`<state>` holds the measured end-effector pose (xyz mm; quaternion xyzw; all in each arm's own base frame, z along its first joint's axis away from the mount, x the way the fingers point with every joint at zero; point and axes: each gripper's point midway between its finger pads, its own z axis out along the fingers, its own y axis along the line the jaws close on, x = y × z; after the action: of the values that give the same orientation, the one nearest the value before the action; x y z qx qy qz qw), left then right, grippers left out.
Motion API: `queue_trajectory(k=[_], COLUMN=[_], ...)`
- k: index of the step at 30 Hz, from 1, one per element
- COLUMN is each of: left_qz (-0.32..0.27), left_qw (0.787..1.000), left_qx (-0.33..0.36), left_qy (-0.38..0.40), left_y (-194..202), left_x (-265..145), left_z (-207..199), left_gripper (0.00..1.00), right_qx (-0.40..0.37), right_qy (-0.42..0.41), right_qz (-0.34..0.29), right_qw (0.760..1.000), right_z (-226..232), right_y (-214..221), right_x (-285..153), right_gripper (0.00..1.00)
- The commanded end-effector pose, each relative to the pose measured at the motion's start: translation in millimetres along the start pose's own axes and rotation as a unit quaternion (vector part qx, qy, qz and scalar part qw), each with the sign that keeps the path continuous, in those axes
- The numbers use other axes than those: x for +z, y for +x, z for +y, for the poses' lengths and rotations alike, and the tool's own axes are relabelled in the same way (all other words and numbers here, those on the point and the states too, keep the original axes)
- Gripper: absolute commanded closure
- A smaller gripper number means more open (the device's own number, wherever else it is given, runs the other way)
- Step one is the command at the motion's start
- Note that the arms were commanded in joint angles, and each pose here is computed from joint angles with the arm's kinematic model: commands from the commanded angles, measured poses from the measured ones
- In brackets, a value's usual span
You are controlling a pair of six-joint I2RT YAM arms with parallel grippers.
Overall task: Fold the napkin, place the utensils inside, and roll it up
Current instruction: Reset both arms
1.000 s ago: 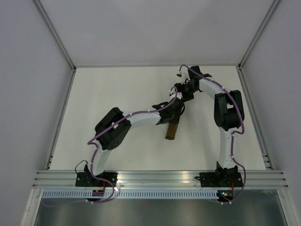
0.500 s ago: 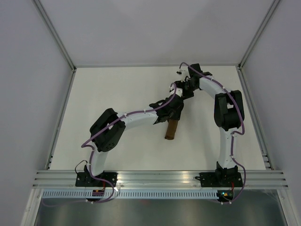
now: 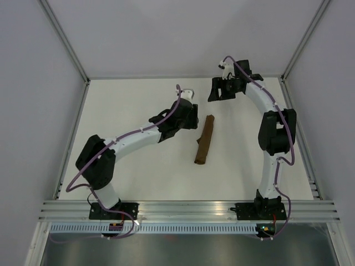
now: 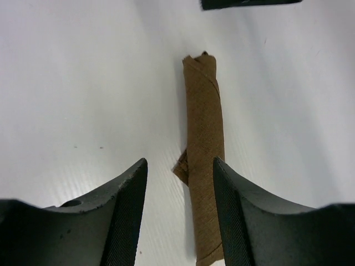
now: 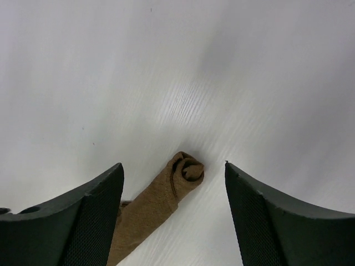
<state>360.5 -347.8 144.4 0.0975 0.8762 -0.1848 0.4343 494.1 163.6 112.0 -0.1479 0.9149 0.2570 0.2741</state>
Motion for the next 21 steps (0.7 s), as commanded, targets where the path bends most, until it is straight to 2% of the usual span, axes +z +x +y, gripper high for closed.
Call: queue_trajectory(k=[1, 3, 4, 5, 7, 8, 9, 11, 14, 18, 21], left_qz=[-0.074, -0.077, -0.082, -0.102, -0.097, -0.117, -0.11, -0.134, -0.131, -0.133, -0.135], left_qw=[0.997, 0.996, 0.995, 0.993, 0.994, 0.991, 0.992, 0.988, 0.988, 0.987, 0.987], left_qx=[-0.005, -0.002, -0.004, -0.006, 0.0, -0.004, 0.002, 0.003, 0.01, 0.007, 0.009], left_qy=[0.036, 0.047, 0.048, 0.055, 0.056, 0.066, 0.066, 0.074, 0.076, 0.084, 0.084], left_y=[-55, -57, -61, -74, -67, -77, -67, -75, -64, -57, -57], left_x=[-49, -64, -71, -92, -105, -127, -131, -155, -167, -177, -179], left_z=[3, 9, 16, 18, 29, 30, 36, 40, 46, 48, 49], left_gripper=[0.43, 0.43, 0.43, 0.42, 0.4, 0.4, 0.39, 0.36, 0.35, 0.34, 0.34], right_qx=[0.007, -0.008, -0.014, -0.015, -0.034, -0.04, -0.049, -0.057, -0.063, -0.068, -0.057], right_qy=[-0.003, 0.0, 0.013, 0.02, 0.049, 0.062, 0.082, 0.131, 0.184, 0.205, 0.201], right_qz=[-0.106, -0.126, -0.146, -0.158, -0.199, -0.212, -0.23, -0.247, -0.253, -0.259, -0.249], right_qw=[0.994, 0.992, 0.989, 0.987, 0.978, 0.974, 0.969, 0.958, 0.948, 0.942, 0.946], right_z=[7, 4, 0, -4, -14, -18, -15, -30, -32, -27, -31], right_y=[-65, -70, -72, -71, -65, -61, -50, -35, -4, 27, 34], right_x=[-80, -105, -133, -149, -198, -214, -236, -264, -284, -286, -278], right_gripper=[0.21, 0.19, 0.18, 0.17, 0.13, 0.11, 0.07, 0.05, 0.03, 0.02, 0.02])
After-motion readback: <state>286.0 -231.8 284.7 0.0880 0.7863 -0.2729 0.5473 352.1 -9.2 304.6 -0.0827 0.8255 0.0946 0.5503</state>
